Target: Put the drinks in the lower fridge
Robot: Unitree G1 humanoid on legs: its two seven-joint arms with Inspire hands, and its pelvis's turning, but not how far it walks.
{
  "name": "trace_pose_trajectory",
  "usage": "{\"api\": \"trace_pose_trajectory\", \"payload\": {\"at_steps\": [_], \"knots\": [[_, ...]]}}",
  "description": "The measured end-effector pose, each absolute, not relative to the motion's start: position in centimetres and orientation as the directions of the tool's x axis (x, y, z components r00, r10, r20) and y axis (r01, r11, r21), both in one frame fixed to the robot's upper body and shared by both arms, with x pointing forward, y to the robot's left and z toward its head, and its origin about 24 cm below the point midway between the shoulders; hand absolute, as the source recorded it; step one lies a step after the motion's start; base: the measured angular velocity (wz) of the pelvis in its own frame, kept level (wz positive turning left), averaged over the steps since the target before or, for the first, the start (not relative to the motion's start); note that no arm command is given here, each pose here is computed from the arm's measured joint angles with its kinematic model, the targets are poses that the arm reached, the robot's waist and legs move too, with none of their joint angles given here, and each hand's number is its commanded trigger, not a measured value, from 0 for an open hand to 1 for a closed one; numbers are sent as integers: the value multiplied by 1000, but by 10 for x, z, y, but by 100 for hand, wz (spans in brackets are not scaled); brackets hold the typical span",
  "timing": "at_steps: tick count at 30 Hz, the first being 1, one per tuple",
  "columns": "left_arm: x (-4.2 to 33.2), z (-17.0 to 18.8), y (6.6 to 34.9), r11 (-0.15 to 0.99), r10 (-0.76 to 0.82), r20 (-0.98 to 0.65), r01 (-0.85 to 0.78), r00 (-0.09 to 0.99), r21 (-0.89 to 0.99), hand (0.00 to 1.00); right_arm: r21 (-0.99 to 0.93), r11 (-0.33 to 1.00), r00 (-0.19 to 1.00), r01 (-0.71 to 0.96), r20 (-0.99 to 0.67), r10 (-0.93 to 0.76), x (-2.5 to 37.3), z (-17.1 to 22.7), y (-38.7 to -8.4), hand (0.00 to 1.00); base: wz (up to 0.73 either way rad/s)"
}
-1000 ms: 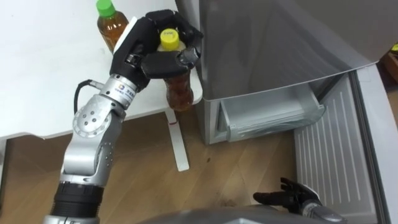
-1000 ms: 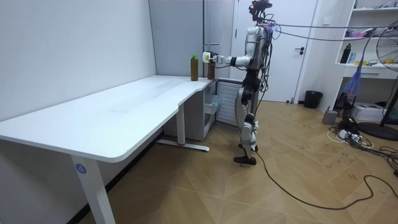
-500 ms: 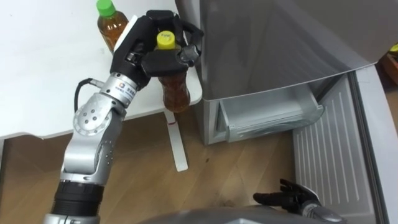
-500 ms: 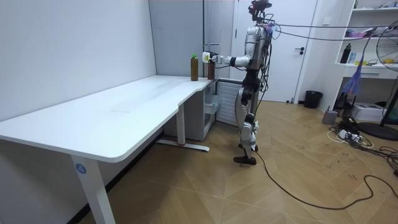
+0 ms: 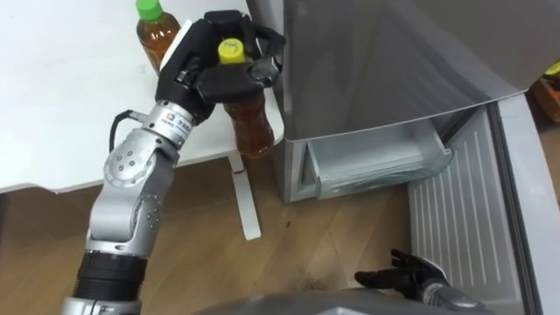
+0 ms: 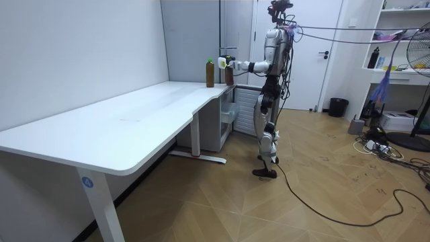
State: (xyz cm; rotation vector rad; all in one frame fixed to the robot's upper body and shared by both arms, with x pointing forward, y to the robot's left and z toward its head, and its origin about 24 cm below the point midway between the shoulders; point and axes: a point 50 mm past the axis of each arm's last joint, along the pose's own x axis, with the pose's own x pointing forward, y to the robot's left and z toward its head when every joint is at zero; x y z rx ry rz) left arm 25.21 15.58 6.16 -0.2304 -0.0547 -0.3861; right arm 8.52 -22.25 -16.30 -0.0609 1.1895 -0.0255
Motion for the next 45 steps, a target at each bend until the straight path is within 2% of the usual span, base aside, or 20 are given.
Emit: {"api": "trace_pose_trajectory", "payload": {"at_steps": [5,9,16,22,34,45], "knots": [[252,61,151,887,-349,112,366,931,-281,100,-81,992,420,-99,-907,-32,99,-159,-214,0,-2],[252,59,141,867,-365,109,380,925,-322,100,-95,969,468,-230,-884,24,114,-154,-200,0,-6],[250,57,126,848,-389,102,399,916,-347,100,-77,906,608,-415,-764,214,150,-125,-168,0,0],[248,56,123,841,-413,97,420,906,-342,100,-39,848,658,-528,-651,379,174,-96,-147,0,4],[245,55,124,808,-489,110,497,865,-316,100,24,731,599,-682,-555,577,186,-69,-130,0,0],[240,49,124,799,-516,86,515,853,-311,100,25,698,586,-716,-523,620,189,-60,-124,0,0]]}}
